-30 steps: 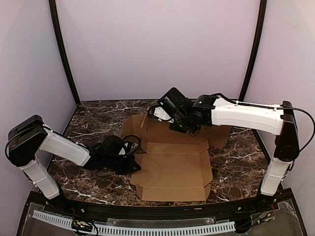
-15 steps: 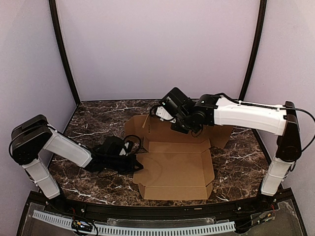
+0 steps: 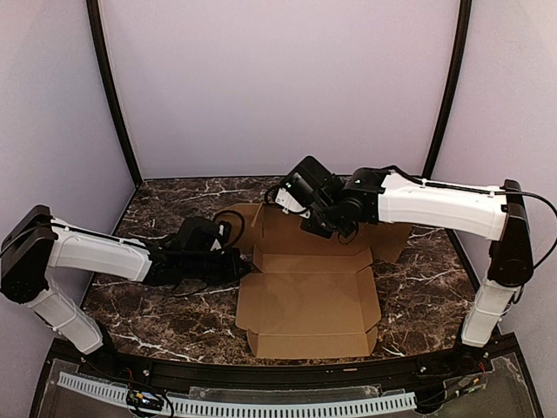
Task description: Fold the paper box
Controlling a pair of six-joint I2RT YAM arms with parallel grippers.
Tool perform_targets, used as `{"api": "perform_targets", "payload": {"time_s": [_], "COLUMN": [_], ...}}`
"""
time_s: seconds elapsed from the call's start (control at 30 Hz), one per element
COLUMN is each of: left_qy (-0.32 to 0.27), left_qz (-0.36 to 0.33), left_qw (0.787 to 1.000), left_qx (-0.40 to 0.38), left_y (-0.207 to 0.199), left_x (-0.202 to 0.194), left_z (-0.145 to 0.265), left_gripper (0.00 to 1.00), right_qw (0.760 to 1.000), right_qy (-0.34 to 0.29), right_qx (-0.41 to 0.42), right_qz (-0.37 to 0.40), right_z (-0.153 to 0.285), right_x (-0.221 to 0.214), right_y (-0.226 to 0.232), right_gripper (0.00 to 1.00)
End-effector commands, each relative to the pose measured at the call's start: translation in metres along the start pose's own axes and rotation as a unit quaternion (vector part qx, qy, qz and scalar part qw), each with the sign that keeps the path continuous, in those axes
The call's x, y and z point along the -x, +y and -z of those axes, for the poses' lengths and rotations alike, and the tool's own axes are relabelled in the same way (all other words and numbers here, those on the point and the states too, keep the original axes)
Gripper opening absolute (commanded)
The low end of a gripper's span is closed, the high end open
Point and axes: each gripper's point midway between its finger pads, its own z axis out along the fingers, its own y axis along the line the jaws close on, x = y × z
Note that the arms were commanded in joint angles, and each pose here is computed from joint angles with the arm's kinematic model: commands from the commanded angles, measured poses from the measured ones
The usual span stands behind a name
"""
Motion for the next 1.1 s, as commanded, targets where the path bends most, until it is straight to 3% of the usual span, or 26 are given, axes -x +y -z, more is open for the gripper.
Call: {"api": "perform_targets", "payload": {"time_s": [0.0, 0.43, 1.07], "left_qy": [-0.021, -0.062, -0.06], "left_qz": [-0.006, 0.003, -0.013], "left_qw": [0.999, 0.993, 0.997], "left_qx": [0.03, 0.096, 0.041], "left_y": [0.002, 0.025, -0.003], "left_x": [0.013, 0.028, 0.037], "left_z": [0.002, -0.012, -0.043], "left_gripper": [0.02, 0.01, 0.01], "right_qw": [0.999, 0.998, 0.996], "right_qy": [-0.007, -0.016, -0.025], "right_qx": [0.018, 0.022, 0.05], "right_qz": [-0.033, -0.053, -0.074], "right_z": [-0.001, 0.006, 0.01], "right_x": [0.006, 0.01, 0.011], "right_y": [0.014, 0.014, 0.024], "right_gripper": [0.0, 0.0, 0.0]}}
